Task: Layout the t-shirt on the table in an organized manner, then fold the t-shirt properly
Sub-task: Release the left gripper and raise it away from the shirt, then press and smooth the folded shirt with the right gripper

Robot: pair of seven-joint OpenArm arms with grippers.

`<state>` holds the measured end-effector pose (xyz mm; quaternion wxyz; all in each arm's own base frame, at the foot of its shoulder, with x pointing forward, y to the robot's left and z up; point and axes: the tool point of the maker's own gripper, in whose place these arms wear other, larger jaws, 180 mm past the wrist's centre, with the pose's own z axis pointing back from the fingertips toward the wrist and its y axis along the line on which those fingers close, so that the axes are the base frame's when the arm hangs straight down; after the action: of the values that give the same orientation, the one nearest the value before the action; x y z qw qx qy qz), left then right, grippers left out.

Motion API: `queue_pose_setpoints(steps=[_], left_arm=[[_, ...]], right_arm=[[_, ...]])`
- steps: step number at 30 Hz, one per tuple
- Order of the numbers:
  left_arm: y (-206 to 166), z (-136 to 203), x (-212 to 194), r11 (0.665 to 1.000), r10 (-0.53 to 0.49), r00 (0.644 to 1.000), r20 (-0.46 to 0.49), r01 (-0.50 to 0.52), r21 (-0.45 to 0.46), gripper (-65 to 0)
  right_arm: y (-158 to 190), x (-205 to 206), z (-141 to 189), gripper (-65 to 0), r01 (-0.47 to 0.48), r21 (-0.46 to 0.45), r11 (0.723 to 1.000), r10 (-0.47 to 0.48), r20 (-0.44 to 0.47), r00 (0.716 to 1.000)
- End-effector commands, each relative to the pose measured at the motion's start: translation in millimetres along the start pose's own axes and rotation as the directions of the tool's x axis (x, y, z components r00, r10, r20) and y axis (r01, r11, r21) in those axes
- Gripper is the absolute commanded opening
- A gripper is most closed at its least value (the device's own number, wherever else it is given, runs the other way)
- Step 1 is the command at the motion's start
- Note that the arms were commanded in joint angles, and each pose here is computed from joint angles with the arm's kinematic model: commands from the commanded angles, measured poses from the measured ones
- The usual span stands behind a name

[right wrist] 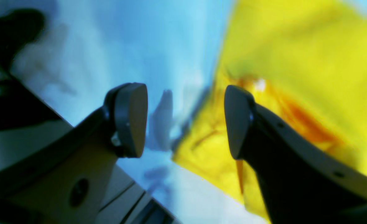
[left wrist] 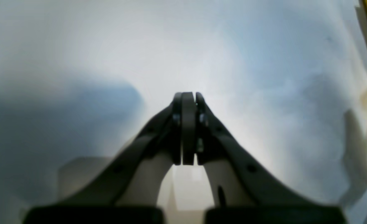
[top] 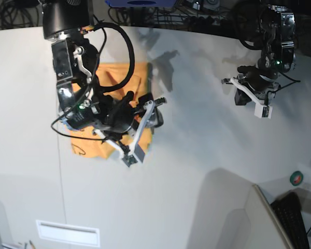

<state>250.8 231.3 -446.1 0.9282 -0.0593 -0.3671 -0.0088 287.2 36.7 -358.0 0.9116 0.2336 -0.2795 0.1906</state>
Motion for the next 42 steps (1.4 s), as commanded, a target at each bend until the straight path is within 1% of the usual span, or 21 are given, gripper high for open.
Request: queue_pose_setpoints(steps=[1,3,4,5,8,10,13,16,18,20,23,25,28,30,32,33,35,36,38,40,42], left_arm=[[4,3,15,1.0,-0.012,0.999,0.044,0.012,0.001,-65.0],[4,3,14,1.0,-0.012,0.999,0.043,0.012,0.002,-65.0],[6,3,11,1.0,-0.009,0.999,0.036,0.009,0.005,-65.0],[7,2,8,1.0,-0.005,1.0,0.03,0.005,0.007,-65.0],[10,0,3,1.0,0.001,1.0,0.015,-0.002,0.012,-65.0],[10,0,1,1.0,0.005,1.0,0.012,-0.005,0.012,-65.0],[10,0,2,1.0,0.005,1.0,0.014,-0.005,0.012,-65.0],[9,-1,3,1.0,0.003,1.0,0.016,-0.003,0.01,-65.0],[9,-1,3,1.0,0.003,1.0,0.016,-0.003,0.01,-65.0],[9,-1,3,1.0,0.003,1.0,0.016,-0.003,0.01,-65.0],[9,-1,3,1.0,0.003,1.0,0.016,-0.003,0.01,-65.0],[10,0,3,1.0,0.004,1.0,0.016,-0.005,0.012,-65.0],[11,0,2,1.0,0.001,1.0,0.013,-0.001,0.014,-65.0],[11,0,2,1.0,0.001,1.0,0.013,-0.001,0.014,-65.0],[11,0,3,1.0,0.0,1.0,0.014,-0.001,0.014,-65.0],[11,0,3,1.0,0.0,1.0,0.014,-0.001,0.014,-65.0],[11,0,3,1.0,0.0,1.0,0.014,-0.001,0.014,-65.0],[11,0,3,1.0,0.0,1.0,0.014,-0.001,0.014,-65.0],[11,0,3,1.0,0.0,1.0,0.014,-0.001,0.014,-65.0],[11,0,3,1.0,0.0,1.0,0.014,-0.001,0.014,-65.0],[11,0,3,1.0,0.0,1.0,0.014,-0.001,0.014,-65.0]], right_arm=[[-11,18,15,-40.8,-0.028,-0.043,0.999,0.031,0.067,0.997],[-34,22,31,-54.8,-0.026,-0.106,0.994,0.036,0.096,0.995],[-49,22,38,-63.0,0.009,-0.142,0.99,0.006,0.104,0.995],[-64,21,42,-65.0,0.043,-0.176,0.983,-0.023,0.114,0.993],[-109,7,52,-65.0,0.119,-0.267,0.956,-0.085,0.135,0.987],[-131,-4,52,-65.0,0.132,-0.304,0.944,-0.097,0.126,0.987],[-148,-25,43,-65.0,0.151,-0.326,0.933,-0.13,0.083,0.988],[-149,-39,33,-65.0,0.165,-0.32,0.933,-0.158,0.047,0.986],[-133,-48,23,-65.0,0.134,-0.291,0.947,-0.136,0.011,0.991],[-112,-52,13,-65.0,0.086,-0.249,0.965,-0.091,-0.01,0.996],[-89,-65,3,-65.0,0.038,-0.202,0.979,-0.051,-0.063,0.997],[-66,-73,0,-65.0,-0.001,-0.158,0.987,-0.012,-0.082,0.997],[-28,-76,6,-65.0,-0.066,-0.088,0.994,0.057,-0.095,0.994],[-6,-72,15,-65.0,-0.111,-0.05,0.993,0.106,-0.092,0.99],[5,-63,24,-65.0,-0.14,-0.035,0.99,0.137,-0.077,0.988],[5,-58,29,-65.0,-0.144,-0.04,0.989,0.142,-0.063,0.988],[-13,-49,35,-65.0,-0.117,-0.088,0.989,0.113,-0.042,0.993],[-32,-40,39,-65.0,-0.089,-0.134,0.987,0.086,-0.021,0.996],[-74,-33,44,-65.0,-0.039,-0.238,0.97,0.038,-0.007,0.999],[-108,-26,43,-65.0,-0.017,-0.32,0.947,0.017,-0.002,1.0],[-126,-28,34,-65.0,-0.012,-0.352,0.936,0.004,-0.025,1.0]])
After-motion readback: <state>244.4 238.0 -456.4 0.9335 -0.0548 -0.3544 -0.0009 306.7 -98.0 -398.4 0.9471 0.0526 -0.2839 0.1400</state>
